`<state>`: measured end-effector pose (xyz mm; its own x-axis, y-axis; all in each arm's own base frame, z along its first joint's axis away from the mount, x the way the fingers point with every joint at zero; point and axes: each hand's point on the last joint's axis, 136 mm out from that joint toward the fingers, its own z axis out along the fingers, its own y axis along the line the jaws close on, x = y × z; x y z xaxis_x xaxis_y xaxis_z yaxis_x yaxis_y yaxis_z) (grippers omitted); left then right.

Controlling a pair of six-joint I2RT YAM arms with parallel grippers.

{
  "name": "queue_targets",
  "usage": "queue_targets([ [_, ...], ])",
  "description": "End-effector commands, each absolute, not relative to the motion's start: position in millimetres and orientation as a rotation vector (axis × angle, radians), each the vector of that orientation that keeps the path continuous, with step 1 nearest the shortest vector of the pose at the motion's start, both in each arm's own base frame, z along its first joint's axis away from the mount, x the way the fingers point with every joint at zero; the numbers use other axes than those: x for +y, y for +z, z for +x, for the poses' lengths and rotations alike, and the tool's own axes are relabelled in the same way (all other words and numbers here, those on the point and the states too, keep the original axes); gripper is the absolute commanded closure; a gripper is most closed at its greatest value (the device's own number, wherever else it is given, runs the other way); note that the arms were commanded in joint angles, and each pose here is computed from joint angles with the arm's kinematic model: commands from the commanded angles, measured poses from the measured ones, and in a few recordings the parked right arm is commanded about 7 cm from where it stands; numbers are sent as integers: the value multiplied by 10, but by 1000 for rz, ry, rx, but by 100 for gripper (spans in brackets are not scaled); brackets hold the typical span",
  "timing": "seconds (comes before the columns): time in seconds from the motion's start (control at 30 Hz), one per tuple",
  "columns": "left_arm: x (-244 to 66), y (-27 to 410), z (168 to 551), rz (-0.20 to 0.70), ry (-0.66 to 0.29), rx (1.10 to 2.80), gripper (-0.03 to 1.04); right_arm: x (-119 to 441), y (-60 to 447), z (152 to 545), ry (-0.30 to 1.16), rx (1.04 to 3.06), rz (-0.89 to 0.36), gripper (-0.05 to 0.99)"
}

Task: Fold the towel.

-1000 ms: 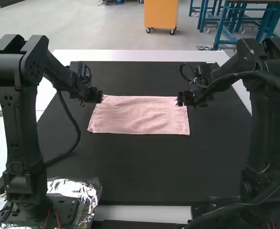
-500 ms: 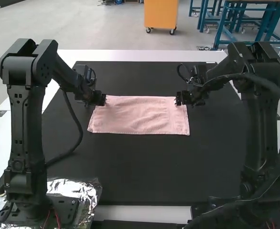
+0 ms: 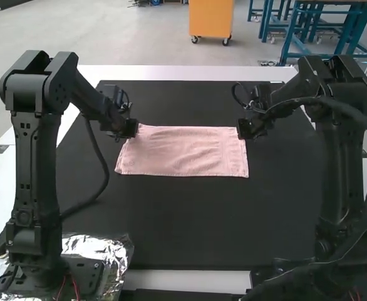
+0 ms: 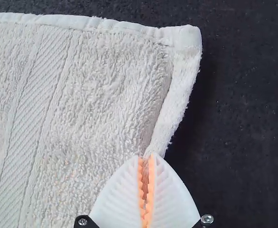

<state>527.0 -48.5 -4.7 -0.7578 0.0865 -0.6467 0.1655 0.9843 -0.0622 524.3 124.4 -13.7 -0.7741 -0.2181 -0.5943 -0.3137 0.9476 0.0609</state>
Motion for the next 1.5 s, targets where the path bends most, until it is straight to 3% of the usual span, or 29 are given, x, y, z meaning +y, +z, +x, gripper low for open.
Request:
queue_targets([
  [0.0,-383,214,5341,165,-161,2379,99,1318,89,5288,257,2445,-399,96],
  [0.33,-363,672,5251,187,-180,2343,99,1400,657,5251,328,2394,-411,96],
  [0.7,-347,772,4885,210,-173,2363,99,1380,883,4756,415,2430,-432,96],
  [1.03,-137,892,4493,157,-149,2364,99,1183,977,4326,448,2435,-401,96],
  [1.47,-177,785,3919,158,-157,2391,99,1101,703,3674,489,2506,-395,96],
])
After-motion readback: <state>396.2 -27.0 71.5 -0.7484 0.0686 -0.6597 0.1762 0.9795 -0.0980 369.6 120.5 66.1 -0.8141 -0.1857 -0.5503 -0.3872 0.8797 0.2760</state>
